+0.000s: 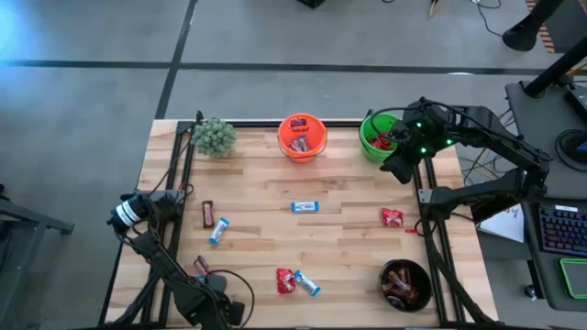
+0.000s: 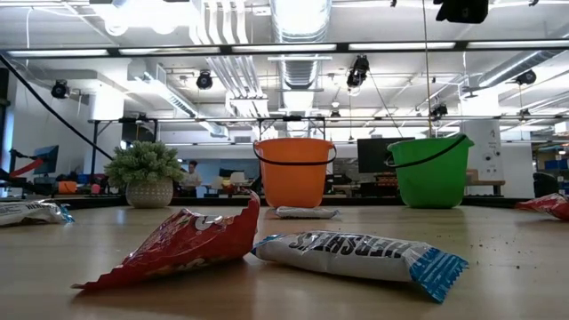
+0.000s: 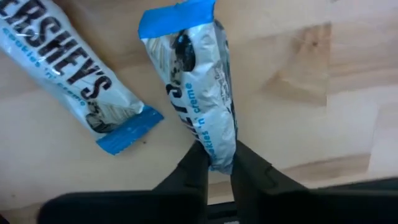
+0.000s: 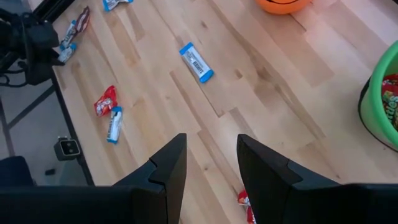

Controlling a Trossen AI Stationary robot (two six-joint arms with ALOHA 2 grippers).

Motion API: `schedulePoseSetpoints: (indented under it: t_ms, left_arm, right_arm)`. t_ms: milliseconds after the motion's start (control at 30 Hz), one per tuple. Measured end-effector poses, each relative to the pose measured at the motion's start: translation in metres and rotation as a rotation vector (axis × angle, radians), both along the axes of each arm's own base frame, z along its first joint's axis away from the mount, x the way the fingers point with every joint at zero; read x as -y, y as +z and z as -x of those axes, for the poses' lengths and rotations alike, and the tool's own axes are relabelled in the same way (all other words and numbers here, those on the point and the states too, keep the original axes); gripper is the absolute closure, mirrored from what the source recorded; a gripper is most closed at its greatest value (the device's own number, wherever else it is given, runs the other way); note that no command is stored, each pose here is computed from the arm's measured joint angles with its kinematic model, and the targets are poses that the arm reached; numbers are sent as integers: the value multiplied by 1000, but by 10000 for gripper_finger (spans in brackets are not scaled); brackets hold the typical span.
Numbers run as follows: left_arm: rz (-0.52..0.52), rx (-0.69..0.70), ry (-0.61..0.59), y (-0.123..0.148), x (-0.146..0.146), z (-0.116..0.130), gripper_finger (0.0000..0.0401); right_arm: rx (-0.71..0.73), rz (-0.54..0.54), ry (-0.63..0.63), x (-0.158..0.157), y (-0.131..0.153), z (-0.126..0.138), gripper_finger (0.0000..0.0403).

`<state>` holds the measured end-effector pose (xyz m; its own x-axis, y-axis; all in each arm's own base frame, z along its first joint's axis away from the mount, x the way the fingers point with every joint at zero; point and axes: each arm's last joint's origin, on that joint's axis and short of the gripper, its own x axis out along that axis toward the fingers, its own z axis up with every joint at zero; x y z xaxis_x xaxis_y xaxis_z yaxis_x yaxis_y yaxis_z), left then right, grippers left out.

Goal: Organize candy in baskets
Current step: Put the white chocolate bar into the orange bucket

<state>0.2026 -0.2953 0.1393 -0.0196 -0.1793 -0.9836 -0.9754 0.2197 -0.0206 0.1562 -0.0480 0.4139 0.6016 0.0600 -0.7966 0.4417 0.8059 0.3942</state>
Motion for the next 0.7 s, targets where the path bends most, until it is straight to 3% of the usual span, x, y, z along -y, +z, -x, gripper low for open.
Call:
schedulePoseSetpoints:
  t_ms: [233, 700]
  left_arm:
    - [10, 43, -135, 8, 6, -4, 396]
    - [-213, 151, -164, 44, 6, -11, 399]
  right_arm:
    - [21, 8, 0, 1, 1, -2, 271]
    - [103, 27, 32, 2, 6, -7, 271]
